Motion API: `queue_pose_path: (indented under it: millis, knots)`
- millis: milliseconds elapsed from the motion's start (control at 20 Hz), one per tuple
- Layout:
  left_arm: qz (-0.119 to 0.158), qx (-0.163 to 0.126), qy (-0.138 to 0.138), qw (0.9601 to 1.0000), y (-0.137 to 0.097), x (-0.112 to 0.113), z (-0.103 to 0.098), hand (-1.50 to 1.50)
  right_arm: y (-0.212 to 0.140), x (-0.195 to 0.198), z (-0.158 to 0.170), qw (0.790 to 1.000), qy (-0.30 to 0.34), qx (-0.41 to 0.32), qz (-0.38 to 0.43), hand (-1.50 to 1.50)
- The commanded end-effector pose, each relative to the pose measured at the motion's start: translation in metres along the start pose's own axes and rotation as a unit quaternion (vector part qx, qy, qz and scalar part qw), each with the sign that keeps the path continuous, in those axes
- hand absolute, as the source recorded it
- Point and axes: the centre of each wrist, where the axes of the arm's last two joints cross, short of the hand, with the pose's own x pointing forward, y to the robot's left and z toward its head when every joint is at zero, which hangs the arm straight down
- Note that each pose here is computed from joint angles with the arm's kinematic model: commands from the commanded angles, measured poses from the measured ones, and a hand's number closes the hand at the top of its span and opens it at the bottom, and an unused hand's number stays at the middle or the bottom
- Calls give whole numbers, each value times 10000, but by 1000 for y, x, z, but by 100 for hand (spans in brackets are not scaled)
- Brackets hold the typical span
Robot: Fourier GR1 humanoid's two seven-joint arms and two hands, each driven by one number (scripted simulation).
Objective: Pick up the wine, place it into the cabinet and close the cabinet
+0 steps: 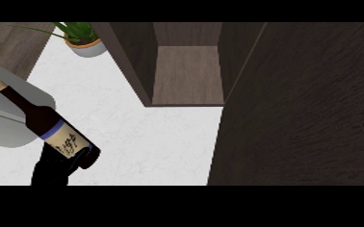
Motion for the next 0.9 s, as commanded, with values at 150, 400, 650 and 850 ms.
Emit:
queue_pose_path:
  millis: [150, 400, 650, 850]
  knots:
    - [207, -511, -61, 9985, -14, -19, -1, 150, 0, 4, 15, 9992, 65, 289, -265, -150]
    - [-638, -1089, -583, 9903, -17, -9, 2, 150, -5, -2, 12, 9994, 89, 236, -216, -150]
    - [-1357, -2351, -1332, 9532, -73, -8, -18, 150, 0, -2, 18, 9992, 117, 283, -274, -150]
    - [-1656, -3030, -1852, 9200, -101, -29, -17, 150, 4, 0, 21, 9990, 109, 381, -217, -150]
